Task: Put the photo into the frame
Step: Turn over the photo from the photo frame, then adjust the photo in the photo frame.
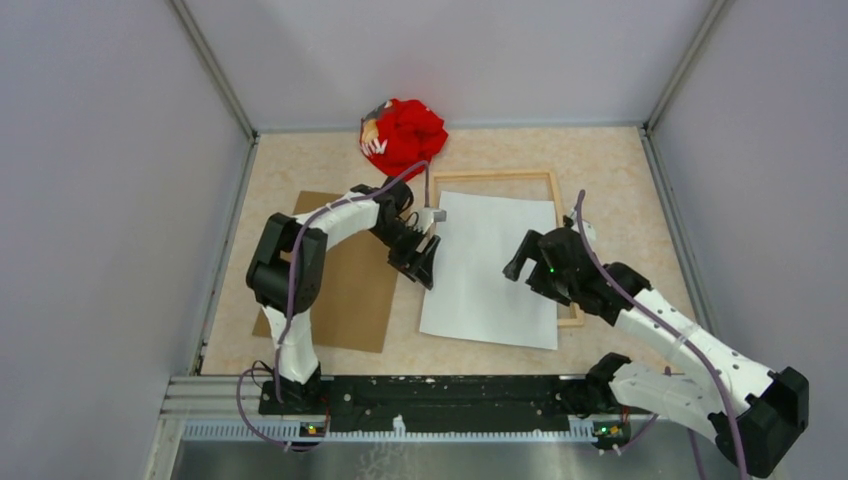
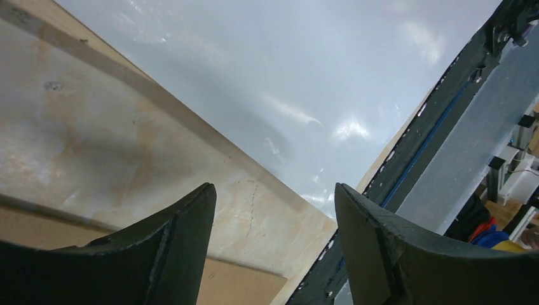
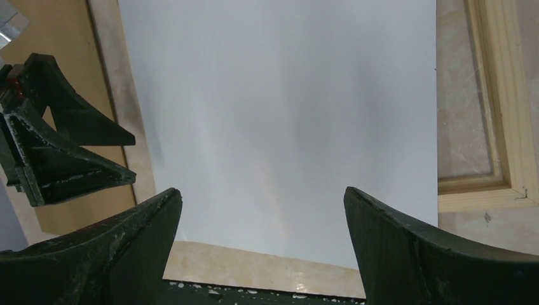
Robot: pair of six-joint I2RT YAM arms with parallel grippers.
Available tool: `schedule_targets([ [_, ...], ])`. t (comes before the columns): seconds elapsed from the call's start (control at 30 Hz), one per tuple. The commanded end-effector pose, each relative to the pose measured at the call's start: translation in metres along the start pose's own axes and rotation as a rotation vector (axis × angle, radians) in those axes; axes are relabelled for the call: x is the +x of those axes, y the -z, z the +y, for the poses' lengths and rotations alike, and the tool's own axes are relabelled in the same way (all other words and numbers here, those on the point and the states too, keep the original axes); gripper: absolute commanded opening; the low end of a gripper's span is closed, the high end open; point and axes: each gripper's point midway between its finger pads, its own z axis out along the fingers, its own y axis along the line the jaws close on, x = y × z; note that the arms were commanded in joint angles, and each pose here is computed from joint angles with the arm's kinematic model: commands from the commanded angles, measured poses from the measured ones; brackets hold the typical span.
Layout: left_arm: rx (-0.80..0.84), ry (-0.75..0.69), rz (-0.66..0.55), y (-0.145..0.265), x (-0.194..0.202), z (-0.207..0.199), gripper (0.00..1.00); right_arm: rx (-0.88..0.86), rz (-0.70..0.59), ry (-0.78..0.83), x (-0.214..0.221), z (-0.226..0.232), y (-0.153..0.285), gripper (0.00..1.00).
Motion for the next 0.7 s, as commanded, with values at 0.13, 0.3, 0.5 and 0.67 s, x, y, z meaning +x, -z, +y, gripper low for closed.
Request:
schedule_targets([
  [0.13,0.102,0.040,-0.018,-0.014,-0.012,-0.005,0.68,-0.054,-0.049,-0.018,-0.013,0.011,0.008,0.99],
  [0.3,0.126,0.058,-0.020,-0.019,-0.019,-0.004,0.55,-0.058,-0.041,-0.024,-0.009,0.009,0.005,0.99],
  [0.5,0.171,0.051,-0.029,-0.017,-0.022,-0.011,0.31,-0.067,-0.040,-0.031,-0.008,0.010,0.007,0.99],
  [0.67,0.208,0.055,-0.041,-0.014,-0.024,-0.019,0.11,-0.054,-0.042,-0.023,-0.009,0.007,0.008,0.99],
])
